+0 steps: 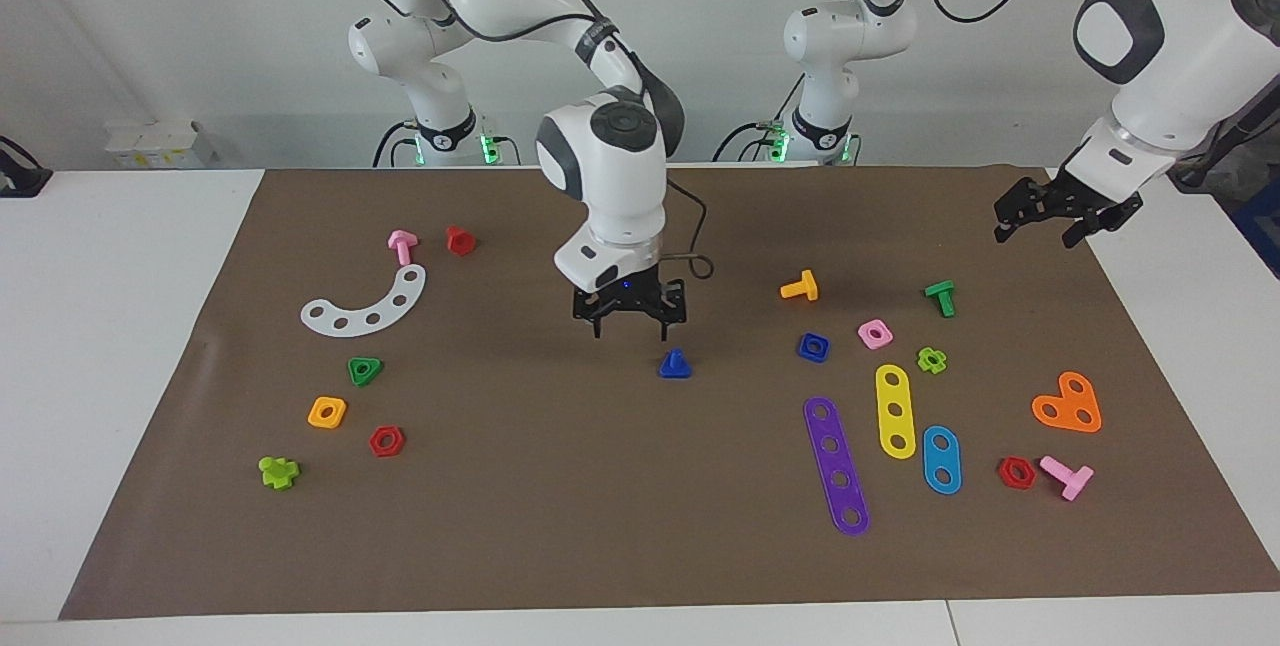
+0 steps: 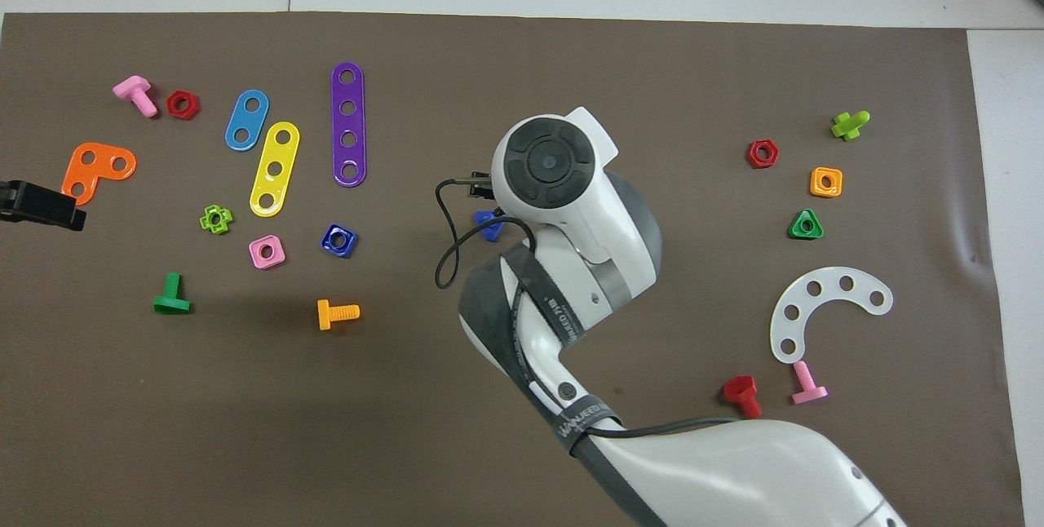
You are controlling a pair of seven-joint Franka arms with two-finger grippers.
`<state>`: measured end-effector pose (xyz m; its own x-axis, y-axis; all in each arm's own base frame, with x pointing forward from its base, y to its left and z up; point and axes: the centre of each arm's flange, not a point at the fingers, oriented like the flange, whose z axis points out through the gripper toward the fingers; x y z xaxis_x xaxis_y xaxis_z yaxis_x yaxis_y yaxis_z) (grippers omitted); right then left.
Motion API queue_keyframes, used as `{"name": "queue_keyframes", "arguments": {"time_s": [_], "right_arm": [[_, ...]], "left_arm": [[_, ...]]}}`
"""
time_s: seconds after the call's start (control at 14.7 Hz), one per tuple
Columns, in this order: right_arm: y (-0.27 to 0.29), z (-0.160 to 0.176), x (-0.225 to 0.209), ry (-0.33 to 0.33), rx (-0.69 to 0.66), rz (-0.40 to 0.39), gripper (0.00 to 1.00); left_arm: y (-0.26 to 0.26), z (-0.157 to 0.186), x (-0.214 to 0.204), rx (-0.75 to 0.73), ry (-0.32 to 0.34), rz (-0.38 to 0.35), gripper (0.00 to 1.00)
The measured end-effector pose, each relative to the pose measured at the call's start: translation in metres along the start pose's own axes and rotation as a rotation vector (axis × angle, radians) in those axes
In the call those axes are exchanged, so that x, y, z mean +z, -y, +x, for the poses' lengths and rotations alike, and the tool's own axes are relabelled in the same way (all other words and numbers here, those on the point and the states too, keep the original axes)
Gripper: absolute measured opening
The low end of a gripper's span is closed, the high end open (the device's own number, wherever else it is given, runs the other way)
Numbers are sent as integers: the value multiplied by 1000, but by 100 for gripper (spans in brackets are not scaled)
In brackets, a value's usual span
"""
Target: Unscrew and place screws in storage area
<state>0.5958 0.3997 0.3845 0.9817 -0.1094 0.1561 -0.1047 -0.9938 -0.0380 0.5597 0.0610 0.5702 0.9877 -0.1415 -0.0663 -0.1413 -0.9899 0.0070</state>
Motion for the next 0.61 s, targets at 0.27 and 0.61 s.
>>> {"name": "queue_keyframes", "arguments": {"time_s": [0.27,0.61], "right_arm": [[28,-13,32,-12,-25,7,100],[29,-23,59,-9,-37,6,62]], "left_arm": [[-26,-11,-19,-87,6,22,100],[-53,-6,-15,-81,10,28,100]]}}
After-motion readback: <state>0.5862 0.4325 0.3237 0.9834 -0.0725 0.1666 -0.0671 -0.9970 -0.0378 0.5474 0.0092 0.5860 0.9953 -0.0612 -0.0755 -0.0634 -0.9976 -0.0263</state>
